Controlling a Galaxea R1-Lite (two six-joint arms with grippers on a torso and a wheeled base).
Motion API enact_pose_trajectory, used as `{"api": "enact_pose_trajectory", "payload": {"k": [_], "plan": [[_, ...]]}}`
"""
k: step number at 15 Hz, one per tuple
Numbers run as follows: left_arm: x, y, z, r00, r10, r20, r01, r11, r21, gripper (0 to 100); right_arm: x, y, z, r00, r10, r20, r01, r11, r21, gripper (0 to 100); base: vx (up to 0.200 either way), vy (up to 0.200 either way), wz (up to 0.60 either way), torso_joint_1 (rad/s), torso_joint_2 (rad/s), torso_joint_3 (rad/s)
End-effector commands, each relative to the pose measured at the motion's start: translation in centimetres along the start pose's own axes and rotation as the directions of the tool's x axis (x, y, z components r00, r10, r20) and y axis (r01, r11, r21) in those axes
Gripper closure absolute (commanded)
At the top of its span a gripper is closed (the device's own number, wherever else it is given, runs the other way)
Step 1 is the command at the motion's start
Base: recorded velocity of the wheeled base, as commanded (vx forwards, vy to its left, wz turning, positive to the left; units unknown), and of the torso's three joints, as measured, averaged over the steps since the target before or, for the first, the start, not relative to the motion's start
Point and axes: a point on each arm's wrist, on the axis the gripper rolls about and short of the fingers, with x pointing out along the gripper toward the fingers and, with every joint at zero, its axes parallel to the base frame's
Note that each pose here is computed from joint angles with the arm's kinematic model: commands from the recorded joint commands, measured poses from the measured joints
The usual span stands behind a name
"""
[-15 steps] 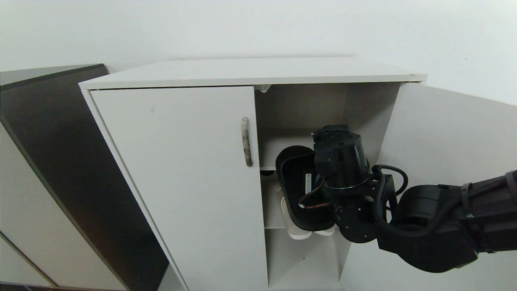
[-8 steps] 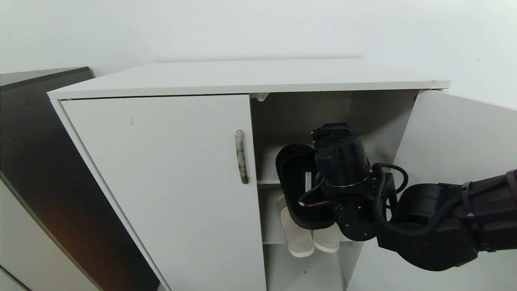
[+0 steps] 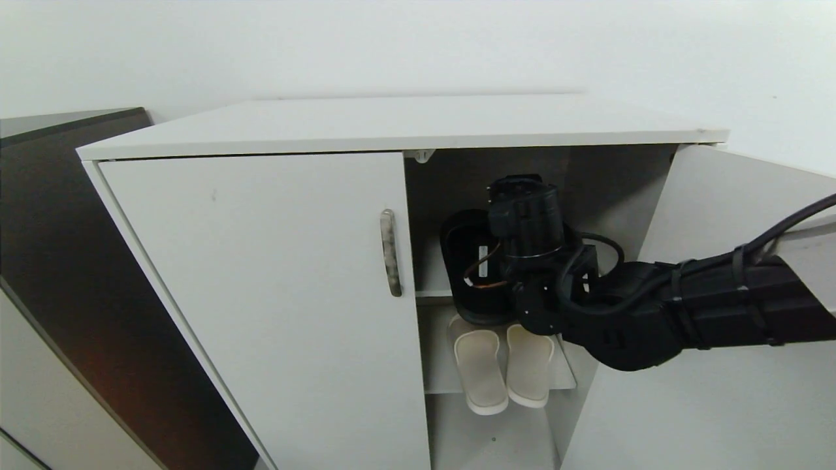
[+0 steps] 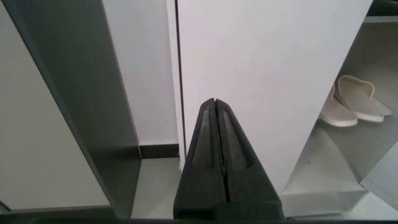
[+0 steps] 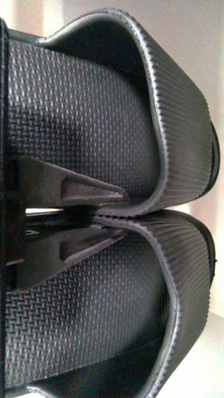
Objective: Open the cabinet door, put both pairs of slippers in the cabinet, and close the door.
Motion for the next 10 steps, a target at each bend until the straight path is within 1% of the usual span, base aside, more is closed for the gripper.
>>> {"api": "enact_pose_trajectory", "payload": {"k": [1, 5, 10], "plan": [[0.0, 0.0, 0.0, 1.000, 0.001, 0.000, -0.001, 1.000, 0.000, 100, 2.1, 0.5, -0.2, 1.000, -0.021, 0.009, 0.021, 1.000, -0.002, 100, 0.000, 0.000, 0.00, 0.000, 0.00, 0.000], [0.0, 0.0, 0.0, 1.000, 0.001, 0.000, -0.001, 1.000, 0.002, 100, 2.9, 0.2, 1.0, 1.000, -0.008, 0.008, 0.008, 1.000, 0.007, 100, 0.000, 0.000, 0.00, 0.000, 0.00, 0.000], [0.0, 0.0, 0.0, 1.000, 0.001, 0.000, -0.001, 1.000, 0.002, 100, 4.2, 0.3, 0.2, 1.000, -0.026, -0.002, 0.026, 1.000, 0.001, 100, 0.000, 0.000, 0.00, 0.000, 0.00, 0.000]]}}
